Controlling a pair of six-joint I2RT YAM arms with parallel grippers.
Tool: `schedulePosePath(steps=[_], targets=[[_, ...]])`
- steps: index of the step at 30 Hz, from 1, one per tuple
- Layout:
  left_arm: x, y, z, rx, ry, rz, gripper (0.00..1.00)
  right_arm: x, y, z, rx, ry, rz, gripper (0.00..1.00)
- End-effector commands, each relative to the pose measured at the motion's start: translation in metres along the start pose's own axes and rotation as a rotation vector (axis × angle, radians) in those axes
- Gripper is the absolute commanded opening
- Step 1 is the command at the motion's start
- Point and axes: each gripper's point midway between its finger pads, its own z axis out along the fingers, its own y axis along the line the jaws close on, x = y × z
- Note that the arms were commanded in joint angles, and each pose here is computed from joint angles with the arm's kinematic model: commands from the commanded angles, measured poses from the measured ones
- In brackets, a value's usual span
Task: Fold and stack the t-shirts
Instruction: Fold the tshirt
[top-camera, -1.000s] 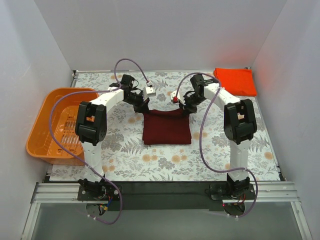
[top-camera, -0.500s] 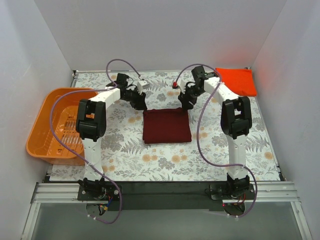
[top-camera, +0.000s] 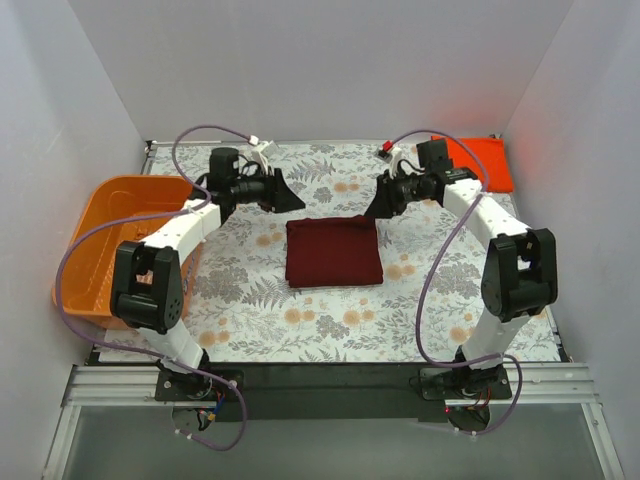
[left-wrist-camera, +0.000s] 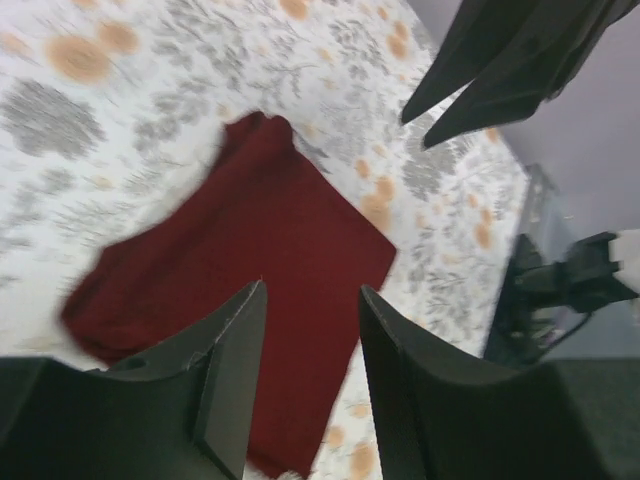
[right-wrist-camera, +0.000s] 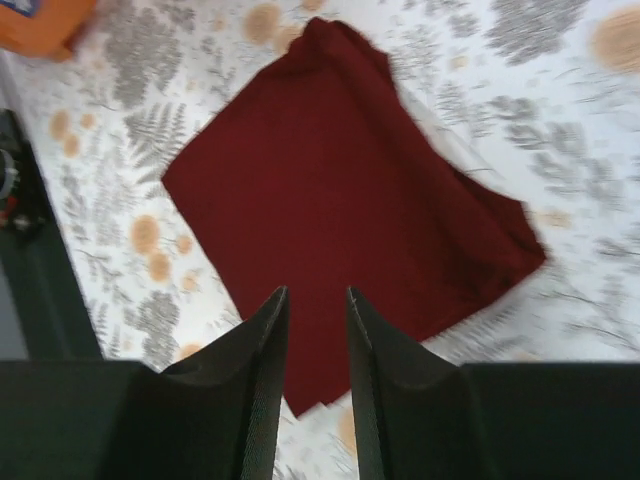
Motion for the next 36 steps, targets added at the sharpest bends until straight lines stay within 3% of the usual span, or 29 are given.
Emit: schedulePosePath(steps=[1, 10, 15, 19, 23, 26, 28, 30, 34, 36], targets=[[0.038, -0.003, 0.026, 0.041, 0.035, -0.254, 0.40, -0.001, 0.013, 0.028, -0.110, -0.074, 0.139, 0.34], [0.074, 0.084, 0.077, -0.092, 0.086, -0.338, 0.36, 0.021, -0.065, 0.090, -0.061, -0.052, 0.255, 0.32], [0.096, 0.137, 0.076, -0.155, 0.115, -0.436, 0.35, 0.045, -0.117, 0.116, 0.001, -0.029, 0.296, 0.32], [0.064, 0.124, 0.065, -0.059, 0.083, -0.394, 0.38, 0.021, -0.129, 0.105, 0.009, -0.081, 0.289, 0.39], [0.007, 0.065, 0.040, 0.008, 0.002, -0.170, 0.41, -0.026, -0.103, 0.069, -0.022, -0.161, 0.232, 0.56], [0.005, 0.004, 0.046, -0.029, 0.015, 0.132, 0.43, -0.046, -0.072, 0.040, -0.017, -0.199, 0.236, 0.60], [0.018, -0.013, 0.052, -0.077, 0.045, 0.360, 0.43, -0.054, -0.051, 0.018, 0.016, -0.229, 0.238, 0.62], [0.040, -0.045, 0.060, -0.111, 0.072, 0.530, 0.46, -0.023, -0.045, 0.011, 0.077, -0.203, 0.337, 0.64], [0.085, -0.070, 0.082, -0.156, 0.127, 0.910, 0.47, 0.014, -0.023, -0.022, 0.187, -0.237, 0.464, 0.70], [0.107, -0.079, 0.092, -0.174, 0.136, 1.011, 0.48, 0.046, -0.028, -0.032, 0.256, -0.255, 0.519, 0.72]])
